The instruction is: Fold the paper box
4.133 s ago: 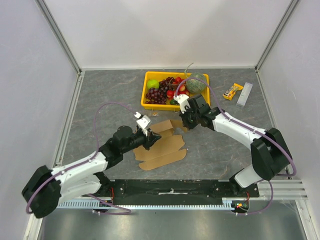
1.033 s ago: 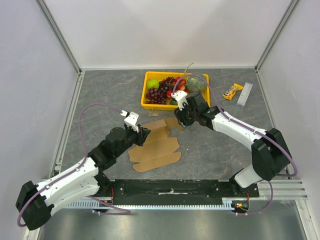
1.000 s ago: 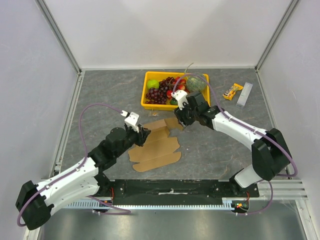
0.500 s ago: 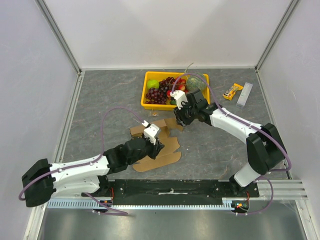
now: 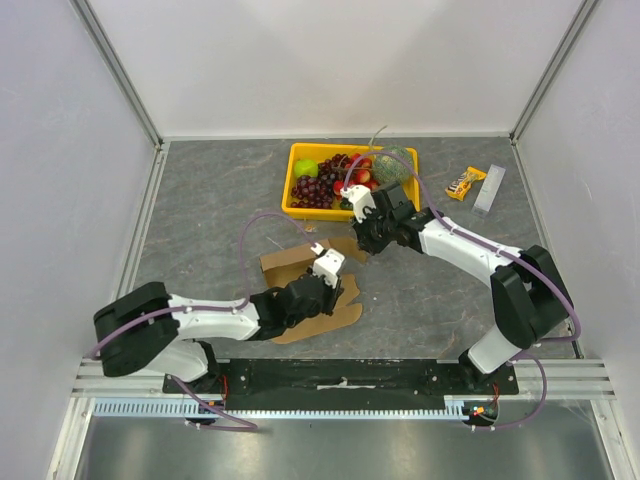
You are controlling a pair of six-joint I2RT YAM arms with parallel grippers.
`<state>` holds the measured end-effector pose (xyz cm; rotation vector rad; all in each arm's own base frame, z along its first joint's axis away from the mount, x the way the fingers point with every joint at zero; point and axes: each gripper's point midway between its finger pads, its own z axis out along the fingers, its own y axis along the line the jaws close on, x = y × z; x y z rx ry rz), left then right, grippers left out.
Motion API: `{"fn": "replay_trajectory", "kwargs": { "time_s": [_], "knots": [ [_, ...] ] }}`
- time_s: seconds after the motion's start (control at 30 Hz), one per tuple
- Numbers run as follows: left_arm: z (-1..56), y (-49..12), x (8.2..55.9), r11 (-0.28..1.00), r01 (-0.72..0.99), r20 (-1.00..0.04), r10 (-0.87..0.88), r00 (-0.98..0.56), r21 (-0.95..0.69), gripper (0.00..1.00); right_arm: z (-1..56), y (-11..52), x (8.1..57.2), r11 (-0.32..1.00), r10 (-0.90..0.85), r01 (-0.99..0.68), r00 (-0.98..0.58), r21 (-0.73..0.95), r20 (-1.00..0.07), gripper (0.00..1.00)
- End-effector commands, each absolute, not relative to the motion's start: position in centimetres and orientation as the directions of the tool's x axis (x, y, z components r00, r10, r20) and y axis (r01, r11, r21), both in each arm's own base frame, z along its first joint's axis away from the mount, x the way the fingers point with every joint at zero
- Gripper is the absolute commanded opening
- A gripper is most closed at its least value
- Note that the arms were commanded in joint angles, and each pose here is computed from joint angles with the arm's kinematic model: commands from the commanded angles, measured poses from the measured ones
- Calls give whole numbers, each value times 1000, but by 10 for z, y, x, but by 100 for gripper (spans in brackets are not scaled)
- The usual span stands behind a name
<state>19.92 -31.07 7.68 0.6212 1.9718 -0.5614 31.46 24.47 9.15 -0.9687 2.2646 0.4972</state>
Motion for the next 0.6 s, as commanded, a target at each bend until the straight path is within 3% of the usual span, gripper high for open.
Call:
{"fn": "replay_trajectory", "kwargs": {
  "time_s": [0.0,0.13,0.57],
  "knots": [
    [104,-339,225,792,587,-935,62,-349,-166,25,88,244,312,660,-510,-743,-549,108,-663,5],
    [82,-352,233,804,578,-924,106,-368,-138,24,90,245,310,659,-504,-743,-550,116,-666,0],
    [34,-344,239,852,519,-883,194,-427,-64,20,98,246,306,652,-491,-747,-545,128,-679,0]
  ]
}}
